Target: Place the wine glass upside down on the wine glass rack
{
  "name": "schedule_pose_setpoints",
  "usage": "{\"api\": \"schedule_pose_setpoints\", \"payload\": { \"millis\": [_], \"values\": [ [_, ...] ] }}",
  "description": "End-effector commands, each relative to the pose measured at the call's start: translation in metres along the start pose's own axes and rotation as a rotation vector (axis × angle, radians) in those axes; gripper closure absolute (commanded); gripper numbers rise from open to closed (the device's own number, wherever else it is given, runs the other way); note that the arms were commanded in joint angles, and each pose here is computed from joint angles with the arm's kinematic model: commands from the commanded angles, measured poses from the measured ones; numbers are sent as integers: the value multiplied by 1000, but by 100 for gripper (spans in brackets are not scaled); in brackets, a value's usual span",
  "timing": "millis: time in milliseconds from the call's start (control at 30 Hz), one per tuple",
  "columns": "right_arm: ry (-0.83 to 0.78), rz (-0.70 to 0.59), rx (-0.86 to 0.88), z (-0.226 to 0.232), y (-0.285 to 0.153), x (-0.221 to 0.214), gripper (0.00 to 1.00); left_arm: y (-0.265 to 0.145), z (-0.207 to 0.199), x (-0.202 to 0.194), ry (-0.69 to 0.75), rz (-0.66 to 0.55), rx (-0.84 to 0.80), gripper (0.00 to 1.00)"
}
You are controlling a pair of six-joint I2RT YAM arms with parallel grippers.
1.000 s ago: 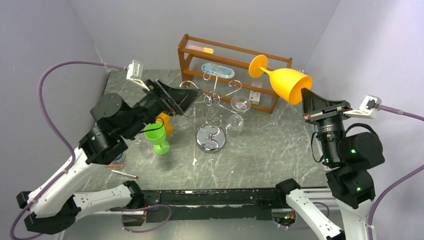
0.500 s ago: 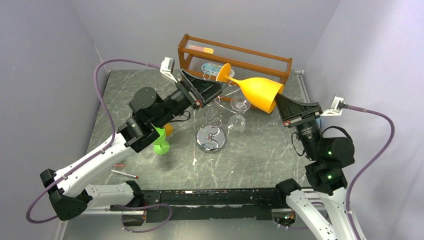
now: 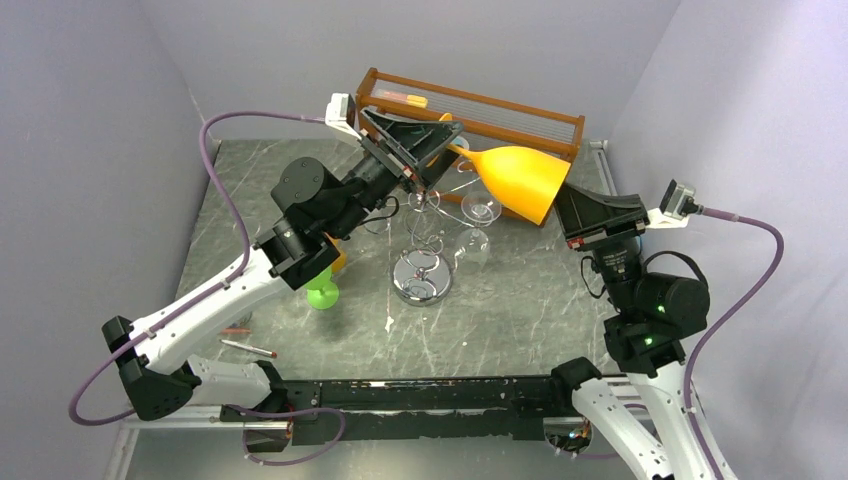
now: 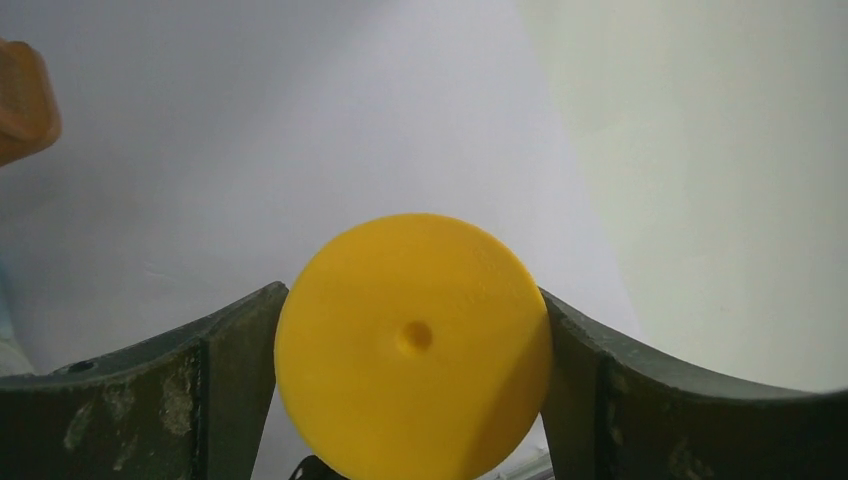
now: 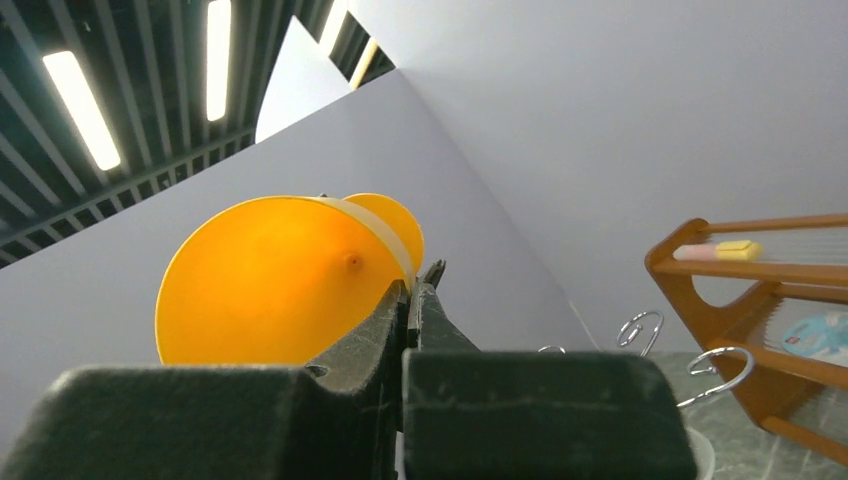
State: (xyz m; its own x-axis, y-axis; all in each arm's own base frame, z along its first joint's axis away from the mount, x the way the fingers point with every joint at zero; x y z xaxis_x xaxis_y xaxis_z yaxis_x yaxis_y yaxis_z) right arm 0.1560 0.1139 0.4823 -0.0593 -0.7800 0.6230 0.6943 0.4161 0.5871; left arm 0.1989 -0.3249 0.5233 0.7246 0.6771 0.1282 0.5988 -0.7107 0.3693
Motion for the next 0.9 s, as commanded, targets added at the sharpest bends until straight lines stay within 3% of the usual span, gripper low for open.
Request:
{"api": "schedule_pose_setpoints", "payload": {
  "millis": [0, 200, 500, 867],
  "values": [
    [32, -22, 41, 2, 3, -1, 100, 4, -21, 5, -63, -108, -71, 12],
    [5, -106, -36, -10, 10, 12, 100, 8, -13, 1, -65, -132, -63, 4],
    [-1, -131, -34, -14, 26, 13, 100, 12, -13, 3, -24, -190, -100, 4],
    [-31, -106, -31, -21, 29, 5, 100, 34, -24, -3, -2, -317, -81, 37]
  ]
}}
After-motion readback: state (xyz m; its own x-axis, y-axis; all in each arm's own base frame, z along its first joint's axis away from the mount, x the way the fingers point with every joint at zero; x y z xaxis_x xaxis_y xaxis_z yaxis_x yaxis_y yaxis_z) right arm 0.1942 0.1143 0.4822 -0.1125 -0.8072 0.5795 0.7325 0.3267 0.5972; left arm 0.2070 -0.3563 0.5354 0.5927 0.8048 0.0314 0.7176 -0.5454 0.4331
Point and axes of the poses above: each gripper's point midway between its finger pads, its own y axis out along the fingers, its own z axis along the line the jaws close on, x = y × z, the point moved 4 cm from there along -y, back along the fingers, and after that the axes turned 6 degrees about -y, right-handed, at the moved point
